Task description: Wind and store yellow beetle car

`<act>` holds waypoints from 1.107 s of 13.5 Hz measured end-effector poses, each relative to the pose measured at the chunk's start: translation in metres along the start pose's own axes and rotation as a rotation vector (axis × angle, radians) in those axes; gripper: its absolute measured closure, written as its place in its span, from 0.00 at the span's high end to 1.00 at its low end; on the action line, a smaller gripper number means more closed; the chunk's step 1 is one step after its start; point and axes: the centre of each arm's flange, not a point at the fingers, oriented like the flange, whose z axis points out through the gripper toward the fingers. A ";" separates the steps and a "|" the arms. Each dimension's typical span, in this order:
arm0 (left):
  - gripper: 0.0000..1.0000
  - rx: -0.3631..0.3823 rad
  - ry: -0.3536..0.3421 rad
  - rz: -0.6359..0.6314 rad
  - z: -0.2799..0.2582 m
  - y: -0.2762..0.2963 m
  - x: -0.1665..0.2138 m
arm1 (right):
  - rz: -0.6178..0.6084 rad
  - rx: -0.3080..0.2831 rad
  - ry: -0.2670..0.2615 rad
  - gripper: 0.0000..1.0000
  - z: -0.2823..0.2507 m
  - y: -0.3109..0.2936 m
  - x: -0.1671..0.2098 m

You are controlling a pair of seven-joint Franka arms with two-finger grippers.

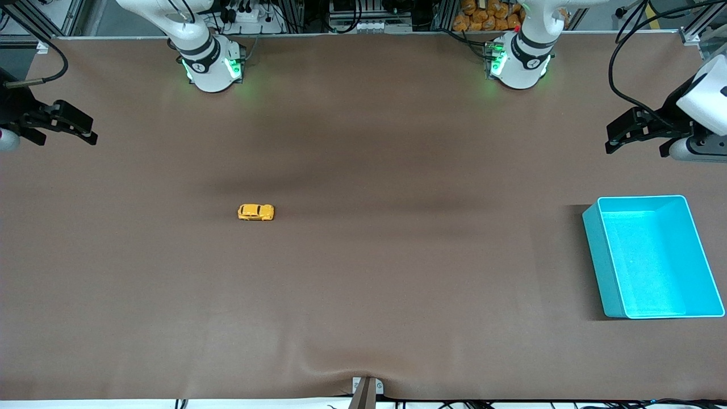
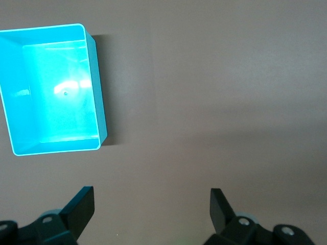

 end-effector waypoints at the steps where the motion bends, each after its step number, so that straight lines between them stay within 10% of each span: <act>1: 1.00 0.000 0.000 0.000 0.000 0.000 0.000 | 0.000 0.000 0.000 1.00 0.000 0.000 0.000; 15: 1.00 0.000 -0.001 0.000 0.000 0.000 0.000 | -0.023 0.000 0.000 1.00 0.000 -0.013 0.000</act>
